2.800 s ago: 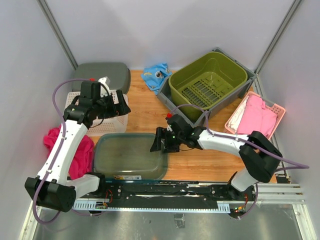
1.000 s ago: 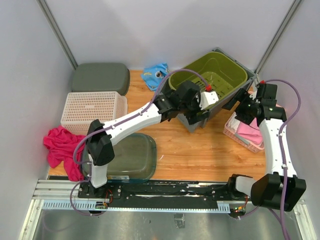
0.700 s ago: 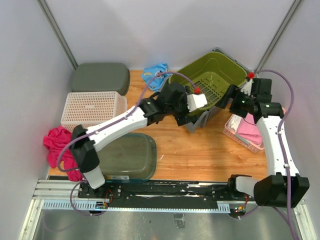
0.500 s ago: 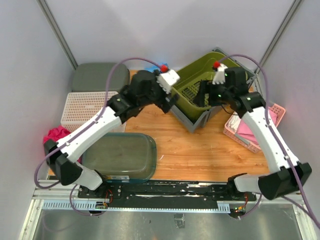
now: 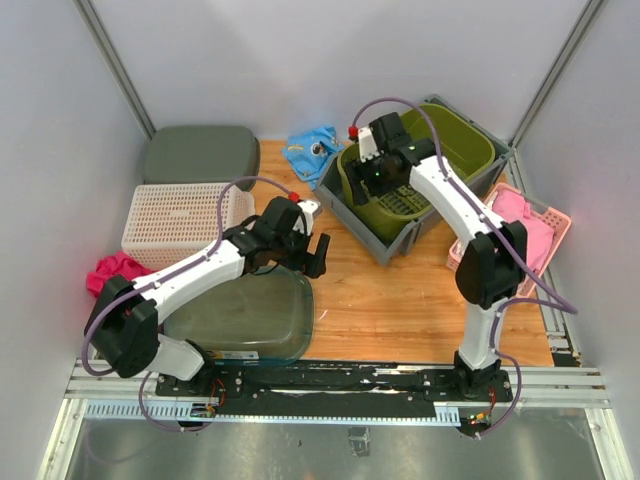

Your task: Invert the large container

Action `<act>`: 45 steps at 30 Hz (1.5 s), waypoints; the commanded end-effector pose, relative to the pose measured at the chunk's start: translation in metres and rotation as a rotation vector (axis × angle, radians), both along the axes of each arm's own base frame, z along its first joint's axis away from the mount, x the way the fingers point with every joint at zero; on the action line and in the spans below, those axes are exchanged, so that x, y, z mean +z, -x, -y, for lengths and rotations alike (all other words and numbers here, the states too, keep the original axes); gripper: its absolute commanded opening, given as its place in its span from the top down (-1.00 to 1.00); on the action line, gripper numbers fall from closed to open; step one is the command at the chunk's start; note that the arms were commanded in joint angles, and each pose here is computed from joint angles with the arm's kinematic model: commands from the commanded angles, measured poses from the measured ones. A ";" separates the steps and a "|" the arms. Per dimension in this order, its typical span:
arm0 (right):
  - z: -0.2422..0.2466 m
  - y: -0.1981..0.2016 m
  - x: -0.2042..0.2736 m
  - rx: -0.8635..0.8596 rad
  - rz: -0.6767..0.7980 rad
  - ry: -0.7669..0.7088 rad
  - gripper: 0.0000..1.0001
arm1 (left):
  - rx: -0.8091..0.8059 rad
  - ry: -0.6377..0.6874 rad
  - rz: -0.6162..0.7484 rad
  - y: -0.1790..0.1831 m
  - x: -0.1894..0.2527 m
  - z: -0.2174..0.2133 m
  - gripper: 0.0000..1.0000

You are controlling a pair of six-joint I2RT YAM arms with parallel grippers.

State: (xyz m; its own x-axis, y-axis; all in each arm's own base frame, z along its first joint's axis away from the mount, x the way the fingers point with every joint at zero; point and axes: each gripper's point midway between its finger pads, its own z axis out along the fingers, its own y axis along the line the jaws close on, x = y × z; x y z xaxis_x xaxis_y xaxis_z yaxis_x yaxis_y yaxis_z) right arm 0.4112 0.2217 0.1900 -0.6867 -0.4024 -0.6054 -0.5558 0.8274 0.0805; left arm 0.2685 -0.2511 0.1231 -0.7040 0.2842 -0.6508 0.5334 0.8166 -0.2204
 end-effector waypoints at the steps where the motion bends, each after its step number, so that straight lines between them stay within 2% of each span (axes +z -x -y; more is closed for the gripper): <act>1: 0.000 -0.004 -0.018 0.041 -0.026 0.082 -0.43 | 0.051 0.135 0.011 0.004 0.021 0.005 -0.98; 2: 0.001 -0.006 -0.026 0.043 -0.040 0.099 -0.40 | 0.056 0.143 0.003 0.005 0.017 0.004 -0.98; 3: 0.003 -0.009 -0.034 0.037 -0.053 0.124 -0.25 | 0.064 0.145 -0.004 0.004 0.015 0.003 -0.98; 4: 0.007 -0.010 -0.038 0.033 -0.062 0.154 -0.02 | 0.074 0.143 -0.006 0.003 0.014 0.002 -0.98; 6: 0.020 -0.012 -0.042 0.009 -0.071 0.217 0.55 | 0.084 0.149 -0.010 -0.001 0.013 0.002 -0.98; 8: 0.034 -0.015 -0.036 -0.016 -0.052 0.250 0.95 | 0.078 0.171 -0.015 -0.005 0.015 0.007 -0.98; 9: 0.039 -0.016 -0.031 -0.025 -0.041 0.254 0.98 | 0.069 0.187 -0.015 -0.007 0.016 0.011 -0.98; 17: 0.087 -0.024 0.020 -0.117 0.066 0.150 0.99 | 0.010 0.258 -0.042 -0.031 0.016 0.049 -0.98; 21: 0.079 -0.023 0.060 -0.080 0.164 0.063 0.99 | -0.007 0.295 -0.024 -0.048 0.026 0.065 -0.98; 25: 0.058 -0.008 0.130 -0.039 0.262 -0.110 0.99 | -0.007 0.296 -0.022 -0.059 0.042 0.068 -0.98; 31: 0.053 0.030 0.236 -0.057 0.432 -0.302 0.99 | 0.081 0.332 0.060 -0.065 0.101 0.033 -0.98; 36: 0.044 0.066 0.288 -0.001 0.498 -0.442 0.99 | 0.177 0.343 0.161 -0.062 0.147 -0.008 -0.98; 41: 0.015 0.108 0.321 0.183 0.490 -0.621 0.99 | 0.261 0.325 0.246 -0.060 0.176 -0.052 -0.98; 45: -0.014 0.144 0.338 0.382 0.473 -0.764 0.99 | 0.365 0.271 0.266 -0.062 0.180 -0.094 -0.98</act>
State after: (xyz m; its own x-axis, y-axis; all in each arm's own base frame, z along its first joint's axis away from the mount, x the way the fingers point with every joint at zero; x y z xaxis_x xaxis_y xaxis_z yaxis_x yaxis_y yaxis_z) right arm 0.3033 0.1980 0.4881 -0.3215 0.0045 -0.9469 -0.7130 0.6569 0.2452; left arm 0.3292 -0.1958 0.3063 -0.5196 -0.1538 -0.8404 0.3907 0.8320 -0.3938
